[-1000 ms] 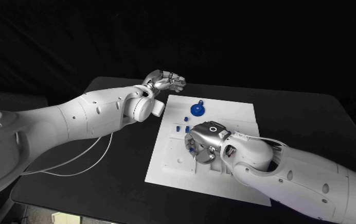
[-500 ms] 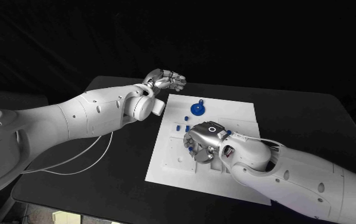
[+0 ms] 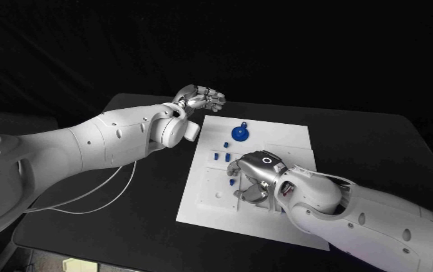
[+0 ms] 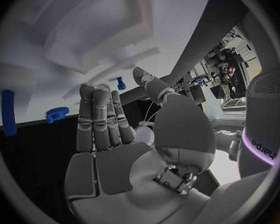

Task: Assemble the parts on the task board

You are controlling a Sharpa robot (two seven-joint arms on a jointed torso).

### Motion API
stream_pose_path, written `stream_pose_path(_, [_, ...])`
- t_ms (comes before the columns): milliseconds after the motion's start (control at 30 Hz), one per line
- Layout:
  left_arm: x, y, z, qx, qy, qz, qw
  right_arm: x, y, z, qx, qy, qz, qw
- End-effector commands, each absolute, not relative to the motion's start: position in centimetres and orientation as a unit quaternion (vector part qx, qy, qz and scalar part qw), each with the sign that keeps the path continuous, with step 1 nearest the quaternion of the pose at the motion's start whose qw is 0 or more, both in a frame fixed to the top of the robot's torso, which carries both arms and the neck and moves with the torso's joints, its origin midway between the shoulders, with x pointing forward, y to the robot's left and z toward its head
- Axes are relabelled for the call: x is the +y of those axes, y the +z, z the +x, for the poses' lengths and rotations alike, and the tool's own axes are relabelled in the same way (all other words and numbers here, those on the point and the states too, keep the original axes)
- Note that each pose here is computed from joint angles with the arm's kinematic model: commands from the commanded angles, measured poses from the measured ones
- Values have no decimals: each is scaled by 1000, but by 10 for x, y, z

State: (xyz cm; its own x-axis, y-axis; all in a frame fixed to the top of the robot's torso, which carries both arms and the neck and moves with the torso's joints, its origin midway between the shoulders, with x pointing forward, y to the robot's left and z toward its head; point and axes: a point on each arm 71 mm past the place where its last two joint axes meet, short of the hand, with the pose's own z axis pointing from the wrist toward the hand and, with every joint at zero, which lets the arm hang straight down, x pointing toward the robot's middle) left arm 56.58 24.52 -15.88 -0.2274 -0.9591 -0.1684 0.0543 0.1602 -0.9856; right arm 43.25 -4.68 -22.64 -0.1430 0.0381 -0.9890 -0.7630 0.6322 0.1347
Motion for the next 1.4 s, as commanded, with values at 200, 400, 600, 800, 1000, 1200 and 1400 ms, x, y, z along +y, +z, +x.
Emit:
stream_pose_path(200, [246,-157,566,584,-524,-386,485,-71,-199,434,663,357,-217,621])
stream_pose_path(400, [246,-157,565,584,-525,-386,484,-100,-164,450,669,349,-203,624])
stream_pose_path(600, [250,-157,566,583,-523,-387,487,-132,-152,469,681,313,-206,629])
stream_pose_path(800, [250,-157,566,582,-524,-386,487,-149,-161,481,712,270,-209,614])
stream_pose_path(1000, [249,-157,566,583,-525,-385,486,-150,-167,484,730,246,-221,598])
stream_pose_path(1200, [249,-157,566,583,-525,-385,486,-149,-173,487,737,237,-222,593])
stream_pose_path(1400, [249,-157,566,583,-525,-385,486,-145,-179,488,736,236,-226,593])
